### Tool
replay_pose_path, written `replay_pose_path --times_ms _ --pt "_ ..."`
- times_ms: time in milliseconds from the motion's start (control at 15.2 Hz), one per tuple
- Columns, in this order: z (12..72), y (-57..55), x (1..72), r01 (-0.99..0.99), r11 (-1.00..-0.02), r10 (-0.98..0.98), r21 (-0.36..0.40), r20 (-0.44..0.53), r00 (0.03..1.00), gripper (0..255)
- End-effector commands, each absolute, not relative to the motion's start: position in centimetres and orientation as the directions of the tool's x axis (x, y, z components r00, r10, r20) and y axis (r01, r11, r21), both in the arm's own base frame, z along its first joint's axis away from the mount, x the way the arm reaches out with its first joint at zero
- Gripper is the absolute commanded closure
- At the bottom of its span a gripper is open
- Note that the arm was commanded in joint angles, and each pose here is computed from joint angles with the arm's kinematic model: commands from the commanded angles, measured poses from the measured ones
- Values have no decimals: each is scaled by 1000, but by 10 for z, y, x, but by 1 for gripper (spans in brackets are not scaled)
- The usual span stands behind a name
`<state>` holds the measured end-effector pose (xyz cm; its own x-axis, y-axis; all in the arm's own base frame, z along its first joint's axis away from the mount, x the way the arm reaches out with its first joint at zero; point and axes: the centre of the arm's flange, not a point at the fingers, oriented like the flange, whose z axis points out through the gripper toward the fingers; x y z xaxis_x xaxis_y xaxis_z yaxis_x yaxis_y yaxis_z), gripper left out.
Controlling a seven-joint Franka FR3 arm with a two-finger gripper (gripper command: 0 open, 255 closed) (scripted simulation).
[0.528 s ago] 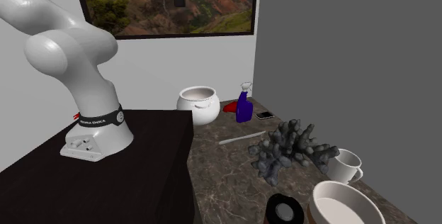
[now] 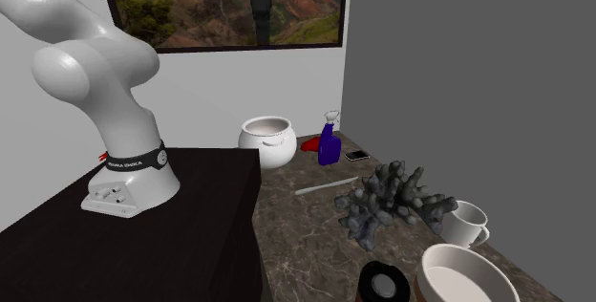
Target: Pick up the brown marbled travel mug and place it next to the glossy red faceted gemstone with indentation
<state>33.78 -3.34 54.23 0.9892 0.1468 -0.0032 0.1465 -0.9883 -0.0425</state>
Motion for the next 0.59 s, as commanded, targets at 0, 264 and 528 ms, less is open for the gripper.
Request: replay_pose_path --times_ms 0,264,528 --pt "524 -47 351 145 -989 145 -40 -2 989 0" --pt "486 -72 378 140 -990 140 -36 -4 990 0" --pt "449 -98 405 135 -990 135 -33 -5 991 0"
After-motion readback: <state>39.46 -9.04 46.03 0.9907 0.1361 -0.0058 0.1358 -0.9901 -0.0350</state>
